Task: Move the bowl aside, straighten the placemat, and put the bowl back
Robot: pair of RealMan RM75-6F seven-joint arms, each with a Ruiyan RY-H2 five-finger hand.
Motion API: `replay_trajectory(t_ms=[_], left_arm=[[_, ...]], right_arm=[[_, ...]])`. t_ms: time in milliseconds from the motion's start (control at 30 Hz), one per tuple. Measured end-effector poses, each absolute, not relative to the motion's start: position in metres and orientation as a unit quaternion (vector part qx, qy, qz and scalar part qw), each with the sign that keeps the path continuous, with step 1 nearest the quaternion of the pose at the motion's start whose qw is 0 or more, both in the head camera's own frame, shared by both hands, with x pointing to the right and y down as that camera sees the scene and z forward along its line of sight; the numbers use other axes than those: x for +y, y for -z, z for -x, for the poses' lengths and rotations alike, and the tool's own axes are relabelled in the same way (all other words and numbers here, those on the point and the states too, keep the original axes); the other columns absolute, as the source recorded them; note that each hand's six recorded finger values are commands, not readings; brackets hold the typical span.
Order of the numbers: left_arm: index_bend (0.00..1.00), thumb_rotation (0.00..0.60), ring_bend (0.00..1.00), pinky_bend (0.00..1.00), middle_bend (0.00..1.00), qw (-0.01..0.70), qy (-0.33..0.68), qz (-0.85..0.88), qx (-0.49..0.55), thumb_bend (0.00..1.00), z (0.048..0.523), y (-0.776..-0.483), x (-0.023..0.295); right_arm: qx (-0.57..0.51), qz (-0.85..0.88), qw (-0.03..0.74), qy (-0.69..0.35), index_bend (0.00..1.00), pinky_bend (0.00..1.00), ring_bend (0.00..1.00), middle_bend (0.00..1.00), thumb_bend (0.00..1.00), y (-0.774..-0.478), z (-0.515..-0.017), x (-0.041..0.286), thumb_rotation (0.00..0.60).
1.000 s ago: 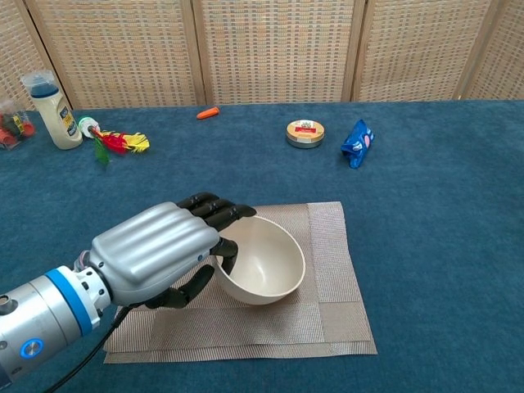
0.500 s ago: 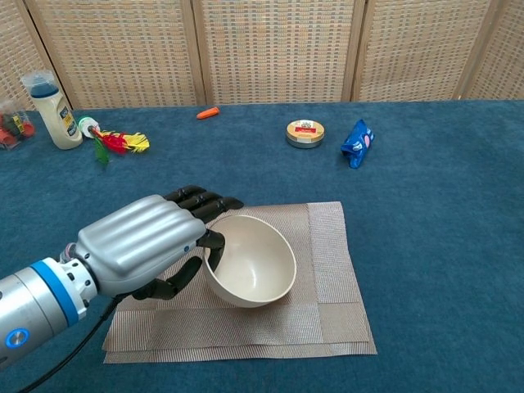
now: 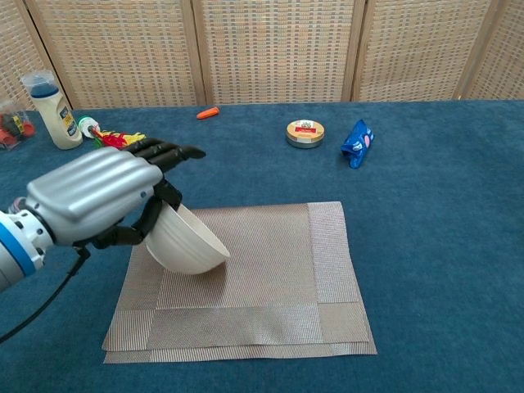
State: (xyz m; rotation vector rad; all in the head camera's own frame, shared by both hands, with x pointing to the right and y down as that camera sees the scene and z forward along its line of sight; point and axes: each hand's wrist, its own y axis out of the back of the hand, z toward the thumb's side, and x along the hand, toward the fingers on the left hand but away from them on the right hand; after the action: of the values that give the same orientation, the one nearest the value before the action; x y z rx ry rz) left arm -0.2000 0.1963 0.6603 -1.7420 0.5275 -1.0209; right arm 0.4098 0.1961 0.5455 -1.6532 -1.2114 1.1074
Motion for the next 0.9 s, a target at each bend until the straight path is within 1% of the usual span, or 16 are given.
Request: replay_trajectory(t_ms=[133,333,700,900], left_arm=[[0.72,0.6,0.0,0.0,0.0,0.5,0.433,0.709,0.246,0.73,0.222,-0.653,0.179],[0.72,0.6,0.0,0.0,0.0,0.496,0.464,0.684,0.265,0.73,0.264,-0.651,0.158],[0.72,0.6,0.0,0.0,0.0,0.489,0.516,0.648,0.273,0.73,0.328,-0.665,0.143],[0.73,0.6,0.0,0.0,0.0,0.488,0.528,0.635,0.283,0.73,0.351,-0.669,0.137]], right_arm=[[-0.477,0.652,0.395,-0.438,0.15,0.0,0.0,0.0,0.13,-0.546,-0.41,0.196,0.6],[-0.471,0.654,0.397,-0.439,0.15,0.0,0.0,0.0,0.13,-0.548,-0.406,0.197,0.6],[-0.464,0.656,0.399,-0.442,0.15,0.0,0.0,0.0,0.13,-0.551,-0.403,0.199,0.6],[-0.462,0.656,0.399,-0.443,0.15,0.0,0.0,0.0,0.13,-0.552,-0.402,0.2,0.6]])
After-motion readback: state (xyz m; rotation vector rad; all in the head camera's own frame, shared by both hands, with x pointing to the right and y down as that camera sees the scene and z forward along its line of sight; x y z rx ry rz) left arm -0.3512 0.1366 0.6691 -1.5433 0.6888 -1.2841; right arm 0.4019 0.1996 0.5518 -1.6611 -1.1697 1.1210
